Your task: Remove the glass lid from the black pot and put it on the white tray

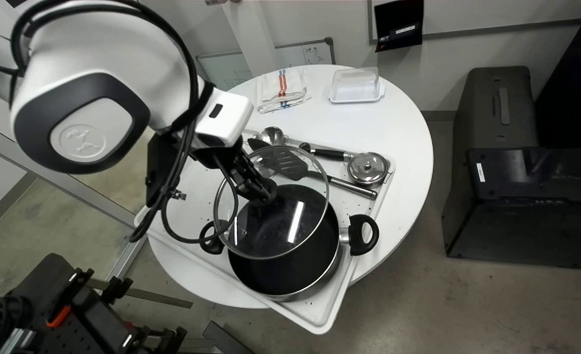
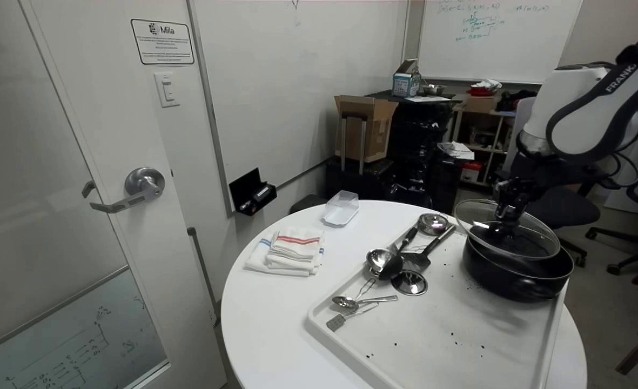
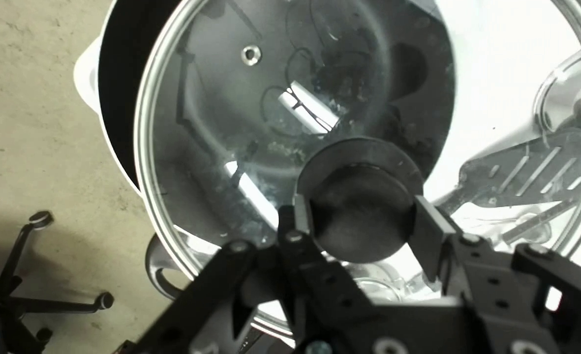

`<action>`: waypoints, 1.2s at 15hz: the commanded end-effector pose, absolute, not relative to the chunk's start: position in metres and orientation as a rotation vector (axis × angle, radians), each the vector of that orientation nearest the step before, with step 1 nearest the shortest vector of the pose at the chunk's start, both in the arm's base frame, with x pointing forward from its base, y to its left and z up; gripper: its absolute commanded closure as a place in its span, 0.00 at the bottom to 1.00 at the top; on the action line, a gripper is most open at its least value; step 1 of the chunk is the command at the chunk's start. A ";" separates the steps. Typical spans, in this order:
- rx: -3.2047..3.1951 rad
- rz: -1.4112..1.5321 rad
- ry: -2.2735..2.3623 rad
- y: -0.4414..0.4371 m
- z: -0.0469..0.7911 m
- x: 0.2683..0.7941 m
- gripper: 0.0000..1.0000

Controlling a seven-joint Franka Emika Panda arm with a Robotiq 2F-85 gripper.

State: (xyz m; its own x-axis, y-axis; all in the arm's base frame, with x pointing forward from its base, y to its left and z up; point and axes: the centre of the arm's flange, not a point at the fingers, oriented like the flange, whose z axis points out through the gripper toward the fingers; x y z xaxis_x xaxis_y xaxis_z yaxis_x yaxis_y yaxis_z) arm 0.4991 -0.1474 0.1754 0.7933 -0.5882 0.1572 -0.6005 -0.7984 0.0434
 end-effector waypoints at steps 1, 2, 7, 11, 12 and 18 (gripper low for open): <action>2.916 0.243 -0.839 -0.112 0.196 0.504 0.75; 2.925 0.246 -0.788 -0.099 0.195 0.508 0.75; 2.963 0.248 -0.510 -0.028 0.186 0.520 0.75; 2.967 0.244 -0.282 0.033 0.170 0.520 0.75; 2.966 0.235 -0.241 0.046 0.165 0.519 0.75; 2.954 0.214 0.022 0.107 0.123 0.505 0.75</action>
State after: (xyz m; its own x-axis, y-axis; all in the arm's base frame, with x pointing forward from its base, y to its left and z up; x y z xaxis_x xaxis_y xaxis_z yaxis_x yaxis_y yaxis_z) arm 0.5035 0.0859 0.1366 0.9926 -0.0383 0.1155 -0.0568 -0.9852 0.1620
